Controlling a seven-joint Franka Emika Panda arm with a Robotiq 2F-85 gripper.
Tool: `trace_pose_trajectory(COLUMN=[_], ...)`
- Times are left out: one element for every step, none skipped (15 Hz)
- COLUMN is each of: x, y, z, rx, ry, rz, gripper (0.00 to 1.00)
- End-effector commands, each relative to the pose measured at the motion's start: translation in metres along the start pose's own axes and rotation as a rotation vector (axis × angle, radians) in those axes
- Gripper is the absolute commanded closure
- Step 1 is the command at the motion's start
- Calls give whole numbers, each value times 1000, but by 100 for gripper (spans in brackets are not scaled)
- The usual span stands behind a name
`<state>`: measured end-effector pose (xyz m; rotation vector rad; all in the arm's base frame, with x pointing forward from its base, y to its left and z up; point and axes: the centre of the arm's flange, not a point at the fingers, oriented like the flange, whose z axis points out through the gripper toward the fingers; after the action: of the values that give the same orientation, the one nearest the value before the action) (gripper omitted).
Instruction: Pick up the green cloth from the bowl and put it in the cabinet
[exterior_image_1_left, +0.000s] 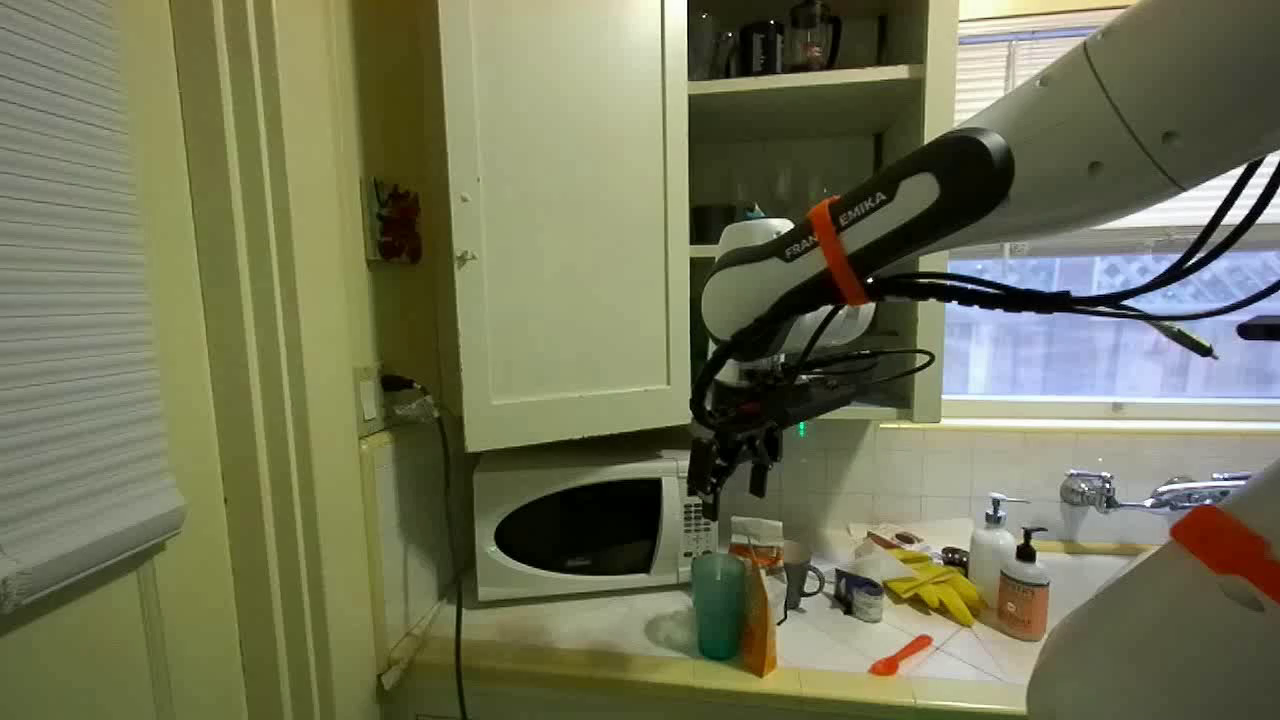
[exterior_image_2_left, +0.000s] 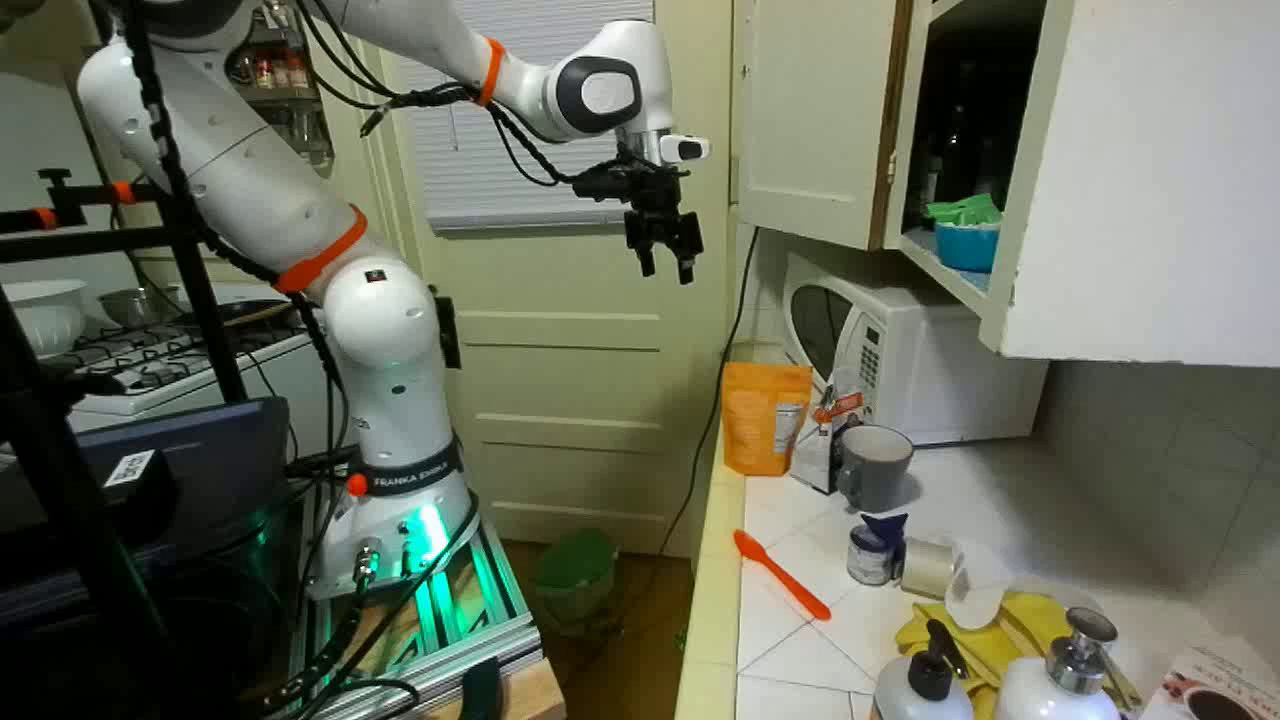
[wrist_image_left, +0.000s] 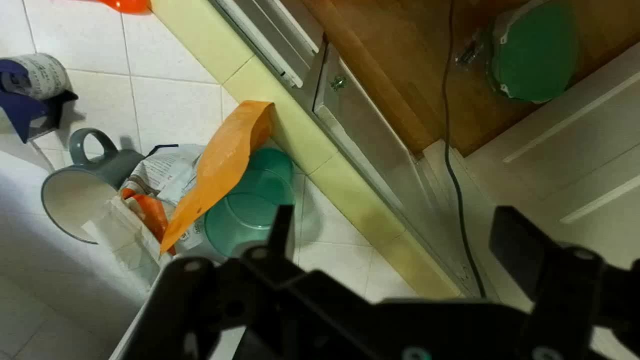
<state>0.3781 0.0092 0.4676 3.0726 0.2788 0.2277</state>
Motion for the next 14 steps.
trace_pose_trajectory(x=[0,0,1,2,2,2,2,3,4,7,9,16,23,31], y=[0,0,3,10,24,40,56,77,94,112,127,140,150,159], z=[0,0,-1,-3,-8,-15,-22,-30,-36,-44,-48,-53,-56,-56], rx=[0,0,-15,-23,-61,-93,-134,-177,-217,-265,-304,-338,-382,-420], ry=[0,0,2,7,19,33,46,66,84,106,125,146,160,174], rz=[0,0,1,13,38,63,87,111,124,133,136,128,116,93], gripper=[0,0,0,0,0,0,0,0,0,0,0,0,0,0])
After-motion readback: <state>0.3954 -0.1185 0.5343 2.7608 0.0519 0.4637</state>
